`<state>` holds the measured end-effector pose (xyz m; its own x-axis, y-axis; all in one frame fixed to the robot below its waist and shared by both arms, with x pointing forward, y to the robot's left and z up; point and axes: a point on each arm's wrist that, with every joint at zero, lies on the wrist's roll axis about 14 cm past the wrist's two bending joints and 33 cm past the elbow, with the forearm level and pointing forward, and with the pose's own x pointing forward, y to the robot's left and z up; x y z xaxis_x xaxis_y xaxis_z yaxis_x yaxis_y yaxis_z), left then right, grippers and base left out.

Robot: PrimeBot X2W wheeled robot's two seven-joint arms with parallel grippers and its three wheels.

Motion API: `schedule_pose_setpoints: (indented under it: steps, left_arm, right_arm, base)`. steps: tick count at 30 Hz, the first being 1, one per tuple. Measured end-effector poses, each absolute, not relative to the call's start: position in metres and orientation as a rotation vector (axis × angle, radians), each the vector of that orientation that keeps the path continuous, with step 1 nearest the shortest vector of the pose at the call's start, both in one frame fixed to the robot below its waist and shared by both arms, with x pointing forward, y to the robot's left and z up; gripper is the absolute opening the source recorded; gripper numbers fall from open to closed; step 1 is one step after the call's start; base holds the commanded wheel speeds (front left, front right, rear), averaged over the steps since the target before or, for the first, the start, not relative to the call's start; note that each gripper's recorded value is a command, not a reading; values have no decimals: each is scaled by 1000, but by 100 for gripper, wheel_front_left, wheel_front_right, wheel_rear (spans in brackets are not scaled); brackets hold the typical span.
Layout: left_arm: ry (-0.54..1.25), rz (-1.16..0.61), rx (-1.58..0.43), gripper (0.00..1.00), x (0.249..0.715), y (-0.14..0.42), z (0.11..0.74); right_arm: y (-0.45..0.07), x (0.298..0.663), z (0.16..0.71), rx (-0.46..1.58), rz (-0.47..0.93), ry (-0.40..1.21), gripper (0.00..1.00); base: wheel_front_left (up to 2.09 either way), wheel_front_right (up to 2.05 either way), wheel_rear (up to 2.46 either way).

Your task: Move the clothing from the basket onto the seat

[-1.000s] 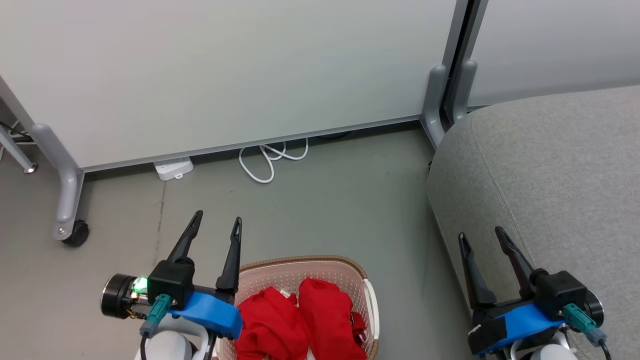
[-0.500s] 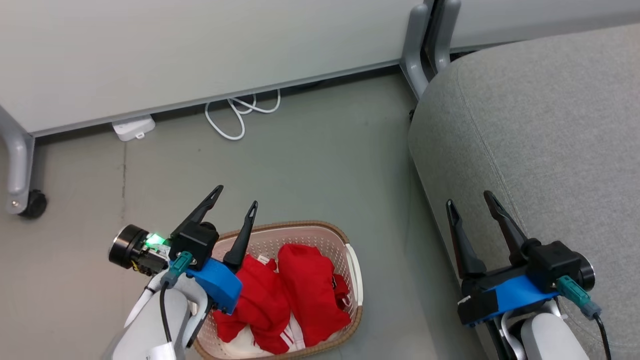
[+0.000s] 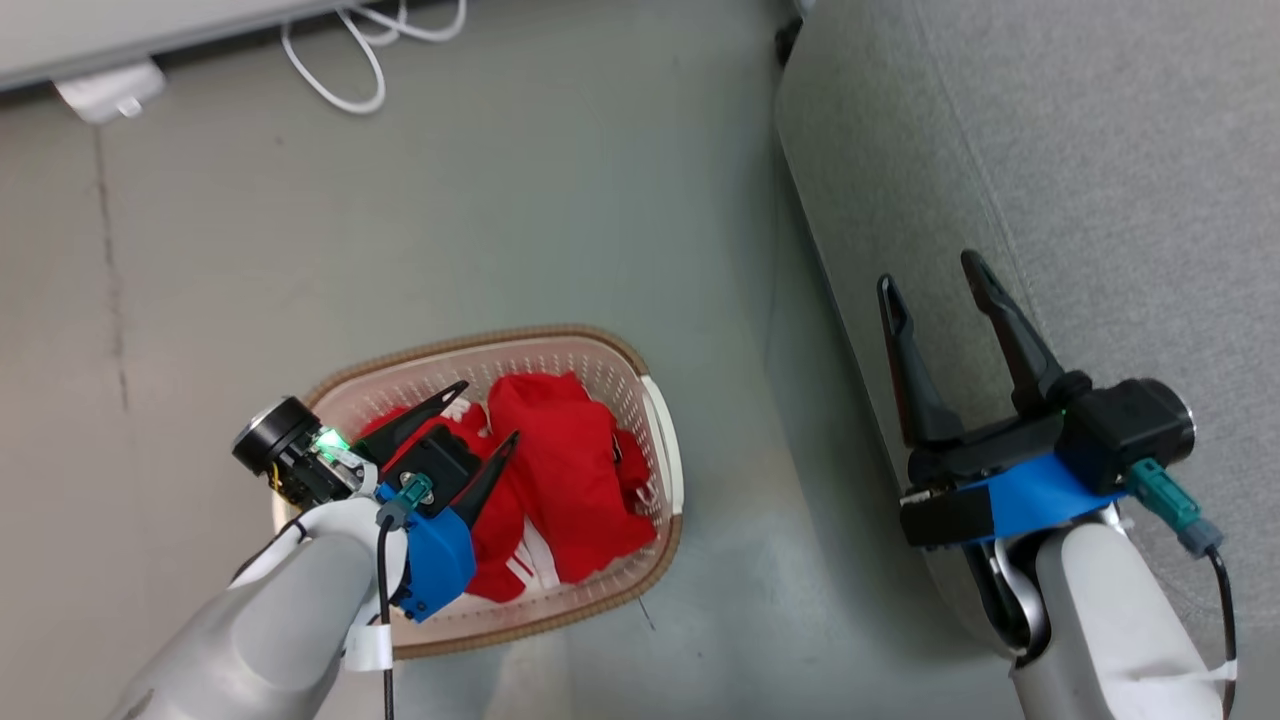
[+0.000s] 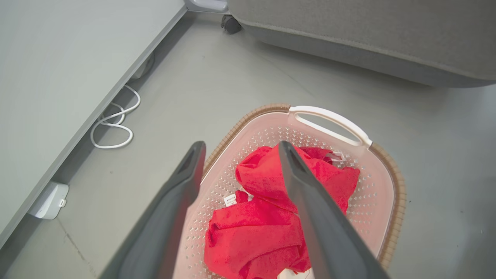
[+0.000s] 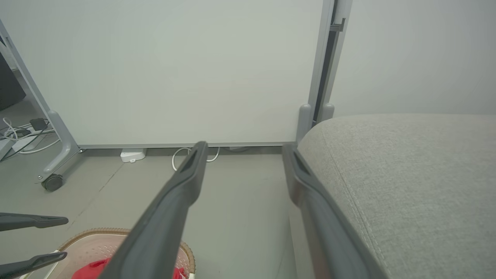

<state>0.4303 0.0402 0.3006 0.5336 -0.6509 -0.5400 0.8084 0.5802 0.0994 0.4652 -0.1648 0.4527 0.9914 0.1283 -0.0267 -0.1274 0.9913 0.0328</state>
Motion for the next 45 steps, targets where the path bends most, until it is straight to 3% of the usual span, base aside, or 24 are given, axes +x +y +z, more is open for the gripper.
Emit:
schedule_pose_setpoints:
  steps: [22, 45]
  left_arm:
    - [890, -1173, 639, 100, 392, 72, 135]
    - [1076, -1192, 760, 100, 395, 96, 41]
  right_arm:
    - [-173, 521, 375, -3, 134, 121, 100]
    - [-181, 527, 303, -53, 140, 219, 100]
  base:
    - [0, 0, 0]
    - [0, 0, 0]
